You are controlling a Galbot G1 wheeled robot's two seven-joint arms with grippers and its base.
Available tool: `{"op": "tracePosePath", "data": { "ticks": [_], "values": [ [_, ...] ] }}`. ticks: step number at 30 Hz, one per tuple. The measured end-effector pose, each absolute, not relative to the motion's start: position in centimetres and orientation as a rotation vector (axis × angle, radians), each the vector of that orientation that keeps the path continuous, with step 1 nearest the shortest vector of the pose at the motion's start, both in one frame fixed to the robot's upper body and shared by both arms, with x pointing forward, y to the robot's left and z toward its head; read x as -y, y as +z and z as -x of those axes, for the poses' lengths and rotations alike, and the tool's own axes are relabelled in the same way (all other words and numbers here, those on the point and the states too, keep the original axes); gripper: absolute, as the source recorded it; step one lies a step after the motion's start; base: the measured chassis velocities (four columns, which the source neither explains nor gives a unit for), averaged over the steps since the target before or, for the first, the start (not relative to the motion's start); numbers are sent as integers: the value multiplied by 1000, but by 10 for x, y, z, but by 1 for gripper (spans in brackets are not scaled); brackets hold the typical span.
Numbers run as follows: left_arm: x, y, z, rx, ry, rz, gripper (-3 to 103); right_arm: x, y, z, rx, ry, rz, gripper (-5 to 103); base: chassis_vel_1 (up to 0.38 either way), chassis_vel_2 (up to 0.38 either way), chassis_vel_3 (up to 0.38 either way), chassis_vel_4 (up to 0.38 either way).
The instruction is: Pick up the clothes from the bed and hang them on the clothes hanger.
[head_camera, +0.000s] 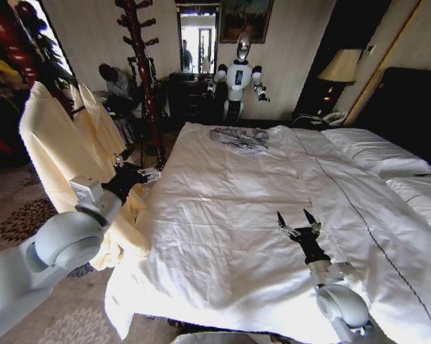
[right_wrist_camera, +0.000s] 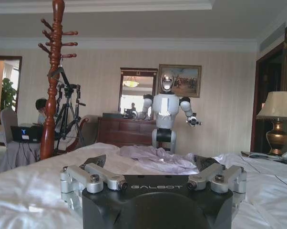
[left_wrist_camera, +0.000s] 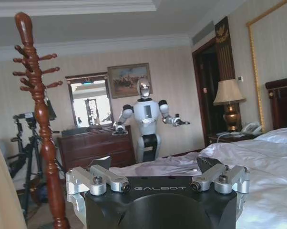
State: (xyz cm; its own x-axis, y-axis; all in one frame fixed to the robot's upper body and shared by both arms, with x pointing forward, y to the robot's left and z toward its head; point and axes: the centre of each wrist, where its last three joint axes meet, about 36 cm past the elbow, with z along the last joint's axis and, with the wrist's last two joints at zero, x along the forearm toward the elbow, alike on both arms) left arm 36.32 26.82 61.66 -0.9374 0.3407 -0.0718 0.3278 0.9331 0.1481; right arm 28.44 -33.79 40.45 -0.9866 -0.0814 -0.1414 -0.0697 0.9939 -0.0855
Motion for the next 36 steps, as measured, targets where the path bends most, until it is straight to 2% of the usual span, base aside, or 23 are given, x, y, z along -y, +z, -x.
{"op": "tracePosePath", "data": {
  "ticks": [7, 15, 29, 36],
  "values": [
    [-264, 563, -356, -3046, 90, -560, 100, 343, 397, -279, -2976, -192, 54, 100, 0, 0, 0, 0],
    [-261, 485, -305, -3083, 73, -498, 100, 351, 395, -260, -2963, -242, -38, 100, 0, 0, 0, 0],
    [-249, 430, -250, -3027, 28, -340, 100, 333, 381, -227, -2978, -272, 8, 100, 0, 0, 0, 0],
    [-244, 435, -235, -3011, 23, -320, 100, 334, 387, -224, -2964, -283, -6, 100, 0, 0, 0, 0]
  ]
}}
